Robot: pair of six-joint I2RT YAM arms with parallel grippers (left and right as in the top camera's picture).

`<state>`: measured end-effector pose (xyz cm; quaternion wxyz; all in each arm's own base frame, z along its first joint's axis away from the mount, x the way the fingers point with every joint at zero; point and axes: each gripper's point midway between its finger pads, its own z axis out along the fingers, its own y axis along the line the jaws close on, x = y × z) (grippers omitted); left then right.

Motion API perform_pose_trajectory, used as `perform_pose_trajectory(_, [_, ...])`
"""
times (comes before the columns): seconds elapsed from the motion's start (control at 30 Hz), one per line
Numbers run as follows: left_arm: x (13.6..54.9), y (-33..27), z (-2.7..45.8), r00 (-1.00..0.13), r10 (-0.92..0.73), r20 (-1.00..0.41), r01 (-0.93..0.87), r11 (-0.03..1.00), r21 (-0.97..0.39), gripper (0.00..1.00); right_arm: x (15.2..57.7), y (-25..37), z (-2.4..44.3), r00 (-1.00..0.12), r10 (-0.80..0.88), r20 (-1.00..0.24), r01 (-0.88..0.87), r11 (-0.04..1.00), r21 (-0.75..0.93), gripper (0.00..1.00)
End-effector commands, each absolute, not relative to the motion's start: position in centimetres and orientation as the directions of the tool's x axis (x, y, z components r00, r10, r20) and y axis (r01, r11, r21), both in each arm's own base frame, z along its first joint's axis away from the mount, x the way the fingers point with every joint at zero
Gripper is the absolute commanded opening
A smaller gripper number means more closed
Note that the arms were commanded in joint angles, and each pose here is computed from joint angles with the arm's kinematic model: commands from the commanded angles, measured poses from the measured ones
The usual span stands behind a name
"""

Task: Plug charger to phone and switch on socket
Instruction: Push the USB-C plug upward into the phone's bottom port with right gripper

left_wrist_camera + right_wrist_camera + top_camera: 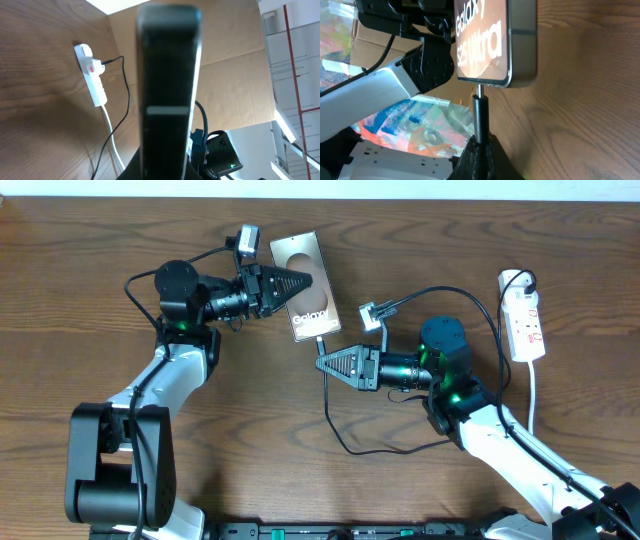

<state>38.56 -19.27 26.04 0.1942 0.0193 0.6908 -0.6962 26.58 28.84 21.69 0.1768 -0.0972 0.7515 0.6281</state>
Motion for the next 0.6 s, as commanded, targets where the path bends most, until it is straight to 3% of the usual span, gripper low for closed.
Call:
perform_pose_trajectory(0.0, [38.55,-19.30,26.96,-0.912,-0.242,-0.332,0.335,0.028,-0.942,0.07,26.56,28.99,22.17,-0.917,0.073,-0.392,-0.374,0.182,0.909,0.01])
perform_pose_trajectory(0.57, [37.97,-19.43,26.87,-0.919,-0.209,-0.334,0.337,0.022,-0.941,0.07,27.38,28.86,22.20,-0.907,0.113,-0.406,-0.378,0.204,0.903,0.01])
